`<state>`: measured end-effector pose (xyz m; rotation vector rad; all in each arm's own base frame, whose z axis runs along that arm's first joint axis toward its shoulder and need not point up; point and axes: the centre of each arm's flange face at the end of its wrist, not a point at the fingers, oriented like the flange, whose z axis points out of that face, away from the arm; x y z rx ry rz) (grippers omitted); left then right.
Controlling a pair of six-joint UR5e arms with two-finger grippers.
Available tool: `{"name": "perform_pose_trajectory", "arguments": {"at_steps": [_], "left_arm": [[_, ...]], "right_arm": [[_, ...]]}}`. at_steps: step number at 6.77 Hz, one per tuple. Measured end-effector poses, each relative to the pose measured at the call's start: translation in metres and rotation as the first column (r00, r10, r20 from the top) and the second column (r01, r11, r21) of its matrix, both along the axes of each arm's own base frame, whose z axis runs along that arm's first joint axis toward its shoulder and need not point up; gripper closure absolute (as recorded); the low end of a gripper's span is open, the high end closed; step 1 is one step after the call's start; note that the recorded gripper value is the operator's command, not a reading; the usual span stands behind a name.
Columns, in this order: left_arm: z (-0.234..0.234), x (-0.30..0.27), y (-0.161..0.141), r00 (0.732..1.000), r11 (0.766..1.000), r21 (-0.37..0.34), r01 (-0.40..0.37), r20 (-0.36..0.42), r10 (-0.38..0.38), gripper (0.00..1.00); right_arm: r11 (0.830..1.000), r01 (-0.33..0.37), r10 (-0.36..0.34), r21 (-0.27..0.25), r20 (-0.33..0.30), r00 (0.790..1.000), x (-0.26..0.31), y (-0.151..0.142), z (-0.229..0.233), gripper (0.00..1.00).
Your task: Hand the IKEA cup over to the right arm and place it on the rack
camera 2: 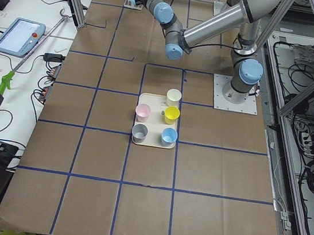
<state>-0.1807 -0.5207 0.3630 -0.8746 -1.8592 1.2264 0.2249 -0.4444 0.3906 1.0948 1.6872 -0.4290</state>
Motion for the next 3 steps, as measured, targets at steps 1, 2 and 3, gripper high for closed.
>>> {"name": "perform_pose_trajectory", "arguments": {"at_steps": [1, 2, 3], "left_arm": [[-0.006, -0.007, 0.014, 1.000, 1.000, -0.013, -0.001, -0.019, 0.001, 1.00], [-0.012, -0.011, 0.025, 0.999, 1.000, -0.020, -0.006, -0.036, 0.006, 1.00], [-0.015, -0.012, 0.032, 0.999, 1.000, -0.021, -0.013, -0.051, 0.012, 1.00]], "right_arm": [[1.000, 0.007, -0.008, 0.017, 0.010, 1.000, 0.001, -0.004, -0.004, 0.00], [0.999, 0.013, -0.014, 0.033, 0.019, 1.000, 0.001, -0.006, -0.008, 0.00], [0.998, 0.020, -0.022, 0.054, 0.033, 0.999, 0.002, -0.009, -0.012, 0.00]]}}
